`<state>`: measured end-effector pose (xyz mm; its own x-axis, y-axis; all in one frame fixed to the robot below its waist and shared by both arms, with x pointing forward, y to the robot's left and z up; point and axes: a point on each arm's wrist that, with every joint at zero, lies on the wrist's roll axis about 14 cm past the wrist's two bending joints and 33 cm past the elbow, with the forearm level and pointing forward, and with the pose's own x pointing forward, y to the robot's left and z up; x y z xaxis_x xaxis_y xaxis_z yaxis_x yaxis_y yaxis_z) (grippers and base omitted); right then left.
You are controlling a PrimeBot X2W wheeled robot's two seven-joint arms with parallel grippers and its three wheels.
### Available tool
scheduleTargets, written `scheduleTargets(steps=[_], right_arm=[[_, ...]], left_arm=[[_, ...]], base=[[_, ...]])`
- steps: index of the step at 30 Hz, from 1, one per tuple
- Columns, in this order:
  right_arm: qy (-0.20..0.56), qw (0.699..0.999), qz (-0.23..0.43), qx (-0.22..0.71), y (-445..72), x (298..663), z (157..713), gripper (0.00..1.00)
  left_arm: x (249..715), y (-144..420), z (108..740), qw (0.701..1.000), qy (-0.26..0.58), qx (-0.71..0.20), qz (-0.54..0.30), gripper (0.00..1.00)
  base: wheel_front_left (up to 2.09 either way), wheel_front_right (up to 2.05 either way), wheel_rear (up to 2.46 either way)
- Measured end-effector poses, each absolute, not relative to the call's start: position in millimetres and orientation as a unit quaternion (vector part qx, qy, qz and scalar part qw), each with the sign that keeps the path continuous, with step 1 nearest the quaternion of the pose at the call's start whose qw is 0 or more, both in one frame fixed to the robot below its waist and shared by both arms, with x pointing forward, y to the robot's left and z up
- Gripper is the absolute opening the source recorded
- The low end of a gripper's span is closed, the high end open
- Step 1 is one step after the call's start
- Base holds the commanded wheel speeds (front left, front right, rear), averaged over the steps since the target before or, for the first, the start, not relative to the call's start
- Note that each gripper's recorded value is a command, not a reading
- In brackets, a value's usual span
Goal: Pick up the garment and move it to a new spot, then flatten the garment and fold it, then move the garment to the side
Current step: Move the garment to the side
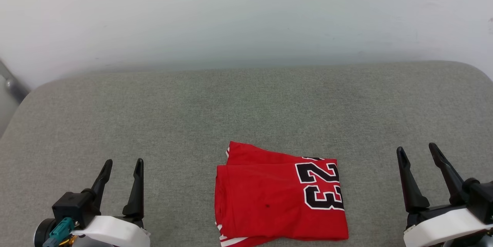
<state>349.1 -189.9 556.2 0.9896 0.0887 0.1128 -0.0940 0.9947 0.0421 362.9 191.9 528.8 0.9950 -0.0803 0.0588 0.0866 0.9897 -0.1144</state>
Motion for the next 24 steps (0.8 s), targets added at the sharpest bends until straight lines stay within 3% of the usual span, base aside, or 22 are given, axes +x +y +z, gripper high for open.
scheduleTargets(steps=[10,17,24], right_arm=[[-0.016,0.998,0.022,0.059,-202,344,541,1.00],[0.114,0.983,-0.078,0.124,-281,331,498,1.00],[0.272,0.930,-0.128,0.213,-319,310,445,1.00]], left_arm=[[366,192,531,0.997,-0.031,-0.061,-0.039,1.00],[369,197,531,0.997,-0.034,-0.067,-0.025,1.00],[371,202,529,0.996,-0.037,-0.078,-0.012,1.00]], base=[[0.00,0.00,0.00],[0.00,0.00,0.00],[0.00,0.00,0.00]])
